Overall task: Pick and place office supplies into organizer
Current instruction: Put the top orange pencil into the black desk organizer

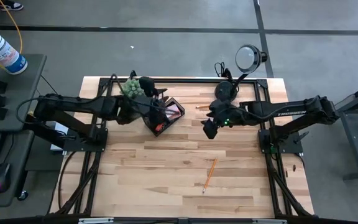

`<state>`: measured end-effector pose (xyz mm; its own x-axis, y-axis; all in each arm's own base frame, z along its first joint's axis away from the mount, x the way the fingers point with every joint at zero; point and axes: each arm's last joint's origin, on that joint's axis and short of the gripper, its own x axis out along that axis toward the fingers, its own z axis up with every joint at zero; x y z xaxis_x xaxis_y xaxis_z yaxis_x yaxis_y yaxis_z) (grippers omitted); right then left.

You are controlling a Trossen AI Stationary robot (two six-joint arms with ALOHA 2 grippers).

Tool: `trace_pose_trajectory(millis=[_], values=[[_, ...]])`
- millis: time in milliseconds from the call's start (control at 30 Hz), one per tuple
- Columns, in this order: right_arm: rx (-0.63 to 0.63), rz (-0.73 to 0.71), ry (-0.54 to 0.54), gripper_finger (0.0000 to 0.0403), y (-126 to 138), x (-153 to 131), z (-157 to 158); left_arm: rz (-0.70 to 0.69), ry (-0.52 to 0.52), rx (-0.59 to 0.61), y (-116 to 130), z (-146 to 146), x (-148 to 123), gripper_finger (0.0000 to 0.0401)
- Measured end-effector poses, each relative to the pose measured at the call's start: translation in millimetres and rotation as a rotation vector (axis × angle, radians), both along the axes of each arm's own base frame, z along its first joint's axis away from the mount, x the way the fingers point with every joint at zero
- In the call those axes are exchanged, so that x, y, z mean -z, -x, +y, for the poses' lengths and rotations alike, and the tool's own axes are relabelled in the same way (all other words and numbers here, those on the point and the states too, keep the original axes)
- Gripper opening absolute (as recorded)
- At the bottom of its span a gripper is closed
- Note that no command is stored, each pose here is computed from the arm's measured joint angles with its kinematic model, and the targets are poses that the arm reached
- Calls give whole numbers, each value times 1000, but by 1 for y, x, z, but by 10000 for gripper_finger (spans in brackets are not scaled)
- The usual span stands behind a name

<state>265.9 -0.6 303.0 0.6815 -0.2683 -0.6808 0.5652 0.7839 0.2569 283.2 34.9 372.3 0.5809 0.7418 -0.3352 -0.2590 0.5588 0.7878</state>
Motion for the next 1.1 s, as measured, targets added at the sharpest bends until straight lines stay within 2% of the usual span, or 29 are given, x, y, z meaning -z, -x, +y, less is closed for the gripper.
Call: trace_pose_trajectory(millis=[167, 367, 433, 567, 733, 900, 1000, 1100], values=[[142, 107, -37, 216, 11, 9, -1, -125, 187, -37, 1, -1, 4, 138], [170, 180, -23, 216, 18, 13, -2, -108, 409, -68, 9, -4, 18, 138], [149, 167, -20, 216, 16, 12, -4, -94, 478, -88, 12, -5, 23, 138], [22, 168, -58, 216, 2, 18, -8, -48, 620, -118, 18, -8, 31, 138], [-48, 233, -86, 216, -23, 45, -18, 53, 752, -44, 16, -13, 40, 138], [-98, 290, -100, 216, -45, 74, -35, 148, 776, 101, 14, -26, 43, 138], [-146, 313, -138, 216, -55, 78, -50, 173, 760, 156, 14, -37, 43, 138], [-260, 351, -136, 216, -64, 77, -67, 174, 733, 161, 14, -42, 42, 138]])
